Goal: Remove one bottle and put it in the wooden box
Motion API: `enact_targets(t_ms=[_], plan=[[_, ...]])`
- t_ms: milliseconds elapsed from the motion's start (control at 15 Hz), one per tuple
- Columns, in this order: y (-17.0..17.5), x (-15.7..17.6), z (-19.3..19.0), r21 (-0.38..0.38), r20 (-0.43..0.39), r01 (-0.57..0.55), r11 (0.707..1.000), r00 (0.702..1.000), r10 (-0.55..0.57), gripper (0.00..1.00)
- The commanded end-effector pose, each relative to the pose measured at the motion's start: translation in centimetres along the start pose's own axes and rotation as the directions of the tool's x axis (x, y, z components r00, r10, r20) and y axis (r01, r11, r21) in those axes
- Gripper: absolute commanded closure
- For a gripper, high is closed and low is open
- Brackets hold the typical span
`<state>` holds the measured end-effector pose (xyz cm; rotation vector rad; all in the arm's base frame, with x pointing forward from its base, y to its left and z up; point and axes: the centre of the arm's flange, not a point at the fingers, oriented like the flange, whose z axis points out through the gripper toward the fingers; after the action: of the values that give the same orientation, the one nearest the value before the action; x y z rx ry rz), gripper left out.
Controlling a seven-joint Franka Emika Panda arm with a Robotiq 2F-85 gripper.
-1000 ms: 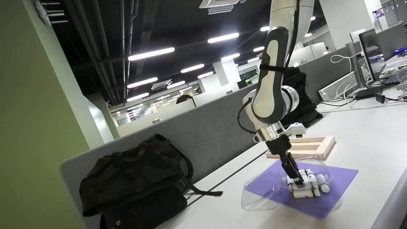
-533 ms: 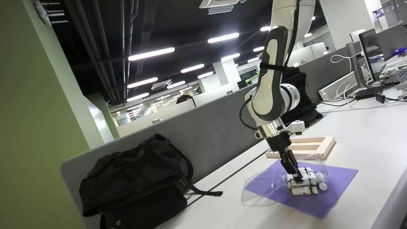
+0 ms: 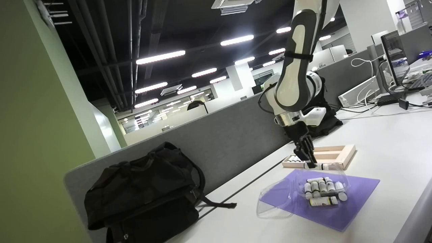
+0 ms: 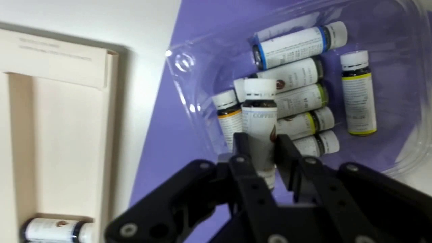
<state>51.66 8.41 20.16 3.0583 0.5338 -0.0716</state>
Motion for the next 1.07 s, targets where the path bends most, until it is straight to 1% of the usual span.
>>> enact_targets(t_ms=[0, 67, 200, 267, 333, 400, 533, 867, 933, 1000], plan=[[1.5, -3.1, -2.4, -0.099, -0.033, -0.162, 0.982, 0.987, 0.16, 0.9], [2.7, -3.7, -2.7, -0.112, -0.049, -0.206, 0.972, 0.978, 0.202, 0.9], [5.0, -4.5, -3.3, -0.096, -0.074, -0.306, 0.947, 0.951, 0.3, 0.9], [6.2, -4.8, -3.7, -0.091, -0.075, -0.354, 0.931, 0.934, 0.348, 0.9], [7.0, -5.1, -4.1, -0.09, -0.049, -0.398, 0.913, 0.917, 0.395, 0.9], [6.3, -3.7, -2.8, -0.083, -0.05, -0.305, 0.949, 0.952, 0.302, 0.65], [7.7, -4.3, -3.3, -0.085, -0.047, -0.351, 0.933, 0.936, 0.348, 0.65], [7.5, -4.4, -3.2, -0.084, -0.046, -0.366, 0.927, 0.931, 0.363, 0.65], [9.0, -5.0, -3.7, -0.003, -0.1, -0.459, 0.888, 0.884, 0.457, 0.9], [10.0, -5.5, -4.0, 0.039, -0.103, -0.489, 0.871, 0.865, 0.49, 0.9]])
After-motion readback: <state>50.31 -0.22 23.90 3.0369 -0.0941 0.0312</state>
